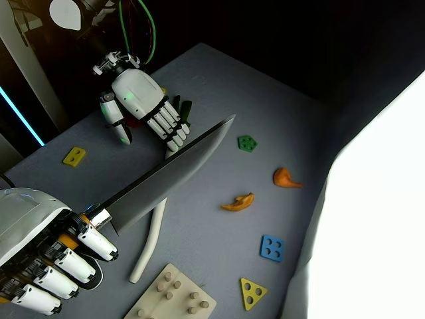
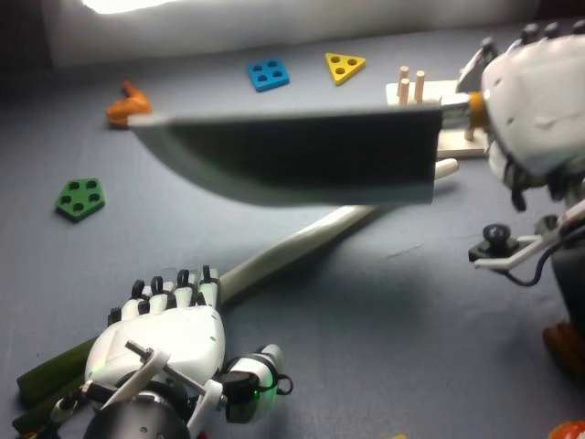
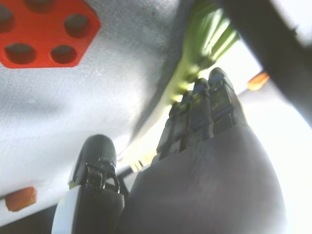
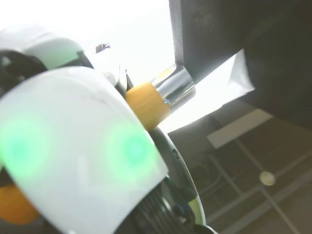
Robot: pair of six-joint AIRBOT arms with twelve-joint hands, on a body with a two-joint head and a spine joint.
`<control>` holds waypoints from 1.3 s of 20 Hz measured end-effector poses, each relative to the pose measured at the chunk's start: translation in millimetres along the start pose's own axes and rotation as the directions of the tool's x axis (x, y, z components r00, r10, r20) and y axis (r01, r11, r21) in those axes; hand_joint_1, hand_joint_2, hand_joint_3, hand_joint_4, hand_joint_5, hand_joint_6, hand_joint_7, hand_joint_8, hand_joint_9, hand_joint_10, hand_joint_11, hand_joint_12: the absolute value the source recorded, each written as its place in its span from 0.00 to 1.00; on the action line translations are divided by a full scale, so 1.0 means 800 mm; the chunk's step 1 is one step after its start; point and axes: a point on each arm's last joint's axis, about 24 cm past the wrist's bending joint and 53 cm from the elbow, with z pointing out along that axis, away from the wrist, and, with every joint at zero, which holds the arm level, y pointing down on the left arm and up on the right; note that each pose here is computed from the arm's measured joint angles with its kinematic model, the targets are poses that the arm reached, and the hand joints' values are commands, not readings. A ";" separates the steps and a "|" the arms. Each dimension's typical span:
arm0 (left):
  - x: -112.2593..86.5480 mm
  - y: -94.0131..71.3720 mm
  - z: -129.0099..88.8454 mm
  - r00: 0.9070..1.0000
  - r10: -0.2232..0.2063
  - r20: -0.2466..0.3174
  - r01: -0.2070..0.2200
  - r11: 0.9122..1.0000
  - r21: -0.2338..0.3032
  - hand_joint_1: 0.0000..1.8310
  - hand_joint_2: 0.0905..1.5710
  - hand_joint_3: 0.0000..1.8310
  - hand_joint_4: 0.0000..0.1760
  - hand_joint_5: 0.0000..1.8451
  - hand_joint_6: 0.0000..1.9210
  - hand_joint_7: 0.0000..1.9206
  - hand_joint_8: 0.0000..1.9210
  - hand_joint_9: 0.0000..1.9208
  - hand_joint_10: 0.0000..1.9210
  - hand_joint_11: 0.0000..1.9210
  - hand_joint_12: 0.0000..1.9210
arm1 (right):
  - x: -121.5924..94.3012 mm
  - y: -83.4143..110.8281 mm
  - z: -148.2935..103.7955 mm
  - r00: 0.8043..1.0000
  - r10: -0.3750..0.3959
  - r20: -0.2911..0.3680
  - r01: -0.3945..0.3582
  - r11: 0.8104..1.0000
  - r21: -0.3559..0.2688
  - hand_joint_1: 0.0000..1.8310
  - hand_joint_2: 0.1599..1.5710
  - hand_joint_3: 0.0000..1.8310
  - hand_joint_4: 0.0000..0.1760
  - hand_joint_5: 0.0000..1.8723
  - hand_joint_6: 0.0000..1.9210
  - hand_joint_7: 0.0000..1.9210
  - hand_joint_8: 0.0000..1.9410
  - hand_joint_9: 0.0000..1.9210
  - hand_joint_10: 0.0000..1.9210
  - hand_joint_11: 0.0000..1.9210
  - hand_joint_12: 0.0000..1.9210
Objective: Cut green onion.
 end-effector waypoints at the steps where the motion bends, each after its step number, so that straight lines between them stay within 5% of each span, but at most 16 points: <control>1: 0.000 0.000 0.000 1.000 0.000 0.000 0.000 1.000 0.000 0.00 0.88 0.00 0.00 0.00 0.00 0.00 0.00 0.00 0.00 0.00 0.00 | 0.004 0.001 -0.001 1.000 -0.003 -0.001 0.003 1.000 -0.008 0.83 0.57 0.28 1.00 0.76 1.00 0.81 1.00 0.87 1.00 0.90 1.00; 26: 0.004 -0.002 -0.003 1.000 0.002 -0.010 -0.002 1.000 0.007 0.00 0.87 0.00 0.00 0.00 0.00 0.00 0.00 0.00 0.00 0.00 0.00 | 0.007 -0.019 -0.026 0.997 -0.048 0.068 0.054 0.995 -0.084 0.83 0.55 0.30 1.00 0.79 1.00 0.83 1.00 0.87 1.00 0.90 1.00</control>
